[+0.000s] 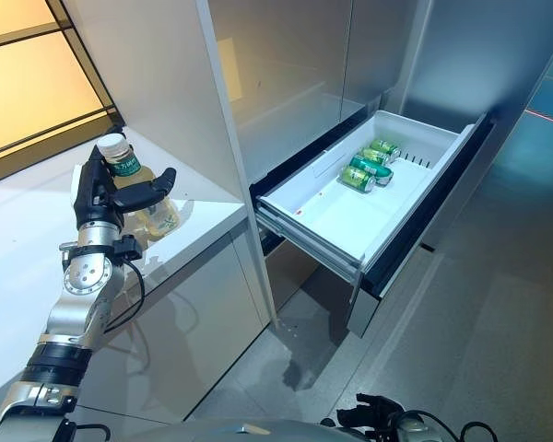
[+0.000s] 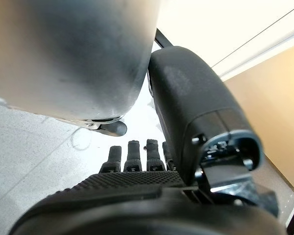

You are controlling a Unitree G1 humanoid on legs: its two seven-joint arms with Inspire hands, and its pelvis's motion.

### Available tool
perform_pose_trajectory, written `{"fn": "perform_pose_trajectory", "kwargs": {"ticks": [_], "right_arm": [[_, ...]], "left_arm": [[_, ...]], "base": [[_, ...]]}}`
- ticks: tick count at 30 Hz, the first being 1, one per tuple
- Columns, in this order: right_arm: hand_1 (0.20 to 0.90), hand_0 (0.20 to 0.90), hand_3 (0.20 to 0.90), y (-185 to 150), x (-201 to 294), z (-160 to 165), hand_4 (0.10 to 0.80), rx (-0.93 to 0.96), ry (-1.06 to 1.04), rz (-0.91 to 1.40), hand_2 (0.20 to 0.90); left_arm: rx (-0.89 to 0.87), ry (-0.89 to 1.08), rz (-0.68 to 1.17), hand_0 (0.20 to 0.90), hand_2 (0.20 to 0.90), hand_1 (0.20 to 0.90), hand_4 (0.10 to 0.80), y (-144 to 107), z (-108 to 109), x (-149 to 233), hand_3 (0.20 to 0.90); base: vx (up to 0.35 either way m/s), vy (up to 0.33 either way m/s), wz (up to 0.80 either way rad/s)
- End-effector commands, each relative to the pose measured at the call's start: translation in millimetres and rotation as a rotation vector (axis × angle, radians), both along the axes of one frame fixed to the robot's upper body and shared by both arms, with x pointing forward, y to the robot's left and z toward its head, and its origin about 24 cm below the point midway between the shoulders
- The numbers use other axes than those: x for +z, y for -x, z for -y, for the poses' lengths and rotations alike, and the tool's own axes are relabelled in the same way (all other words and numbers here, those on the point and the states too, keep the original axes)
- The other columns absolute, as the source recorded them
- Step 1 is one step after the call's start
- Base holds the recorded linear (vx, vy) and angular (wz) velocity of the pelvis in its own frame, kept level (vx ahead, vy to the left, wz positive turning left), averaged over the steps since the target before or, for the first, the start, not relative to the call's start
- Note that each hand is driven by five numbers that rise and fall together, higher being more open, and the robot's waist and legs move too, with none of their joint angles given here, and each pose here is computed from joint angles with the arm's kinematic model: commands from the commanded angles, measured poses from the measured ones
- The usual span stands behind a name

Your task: Put drinks into fridge and close the fridge

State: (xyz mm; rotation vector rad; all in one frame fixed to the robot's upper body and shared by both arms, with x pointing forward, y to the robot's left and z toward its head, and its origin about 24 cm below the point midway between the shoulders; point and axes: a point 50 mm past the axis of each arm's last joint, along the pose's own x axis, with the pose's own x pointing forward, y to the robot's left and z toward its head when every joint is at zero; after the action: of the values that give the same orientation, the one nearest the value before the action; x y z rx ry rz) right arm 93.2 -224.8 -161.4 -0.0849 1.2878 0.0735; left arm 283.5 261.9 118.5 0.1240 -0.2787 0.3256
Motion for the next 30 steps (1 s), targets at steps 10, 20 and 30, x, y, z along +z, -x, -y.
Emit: {"fn": "perform_pose_trajectory", "kwargs": {"ticks": [10, 20, 30], "right_arm": [[0.9, 0.9, 0.9, 7, -1, 1, 0.8, 0.089, -0.013, -0.029, 0.9], [0.9, 0.9, 0.9, -46, 18, -22, 0.8, 0.01, -0.182, 0.217, 0.9], [0.9, 0.9, 0.9, -111, 75, -66, 0.8, 0.196, -0.34, 0.593, 0.9]], "left_arm": [[-0.017, -0.168, 0.179, 0.3, 0.3, 0.3, 0.1, -19, 4, 54, 0.2], [-0.08, -0.308, 0.179, 0.3, 0.3, 0.3, 0.1, -19, 10, 62, 0.2], [-0.194, -0.1, 0.378, 0.3, 0.3, 0.3, 0.1, -10, 24, 71, 0.2]], "base": [[0.0, 0.0, 0.0], [0.0, 0.0, 0.0], [-0.005, -0.004, -0.01]]}}
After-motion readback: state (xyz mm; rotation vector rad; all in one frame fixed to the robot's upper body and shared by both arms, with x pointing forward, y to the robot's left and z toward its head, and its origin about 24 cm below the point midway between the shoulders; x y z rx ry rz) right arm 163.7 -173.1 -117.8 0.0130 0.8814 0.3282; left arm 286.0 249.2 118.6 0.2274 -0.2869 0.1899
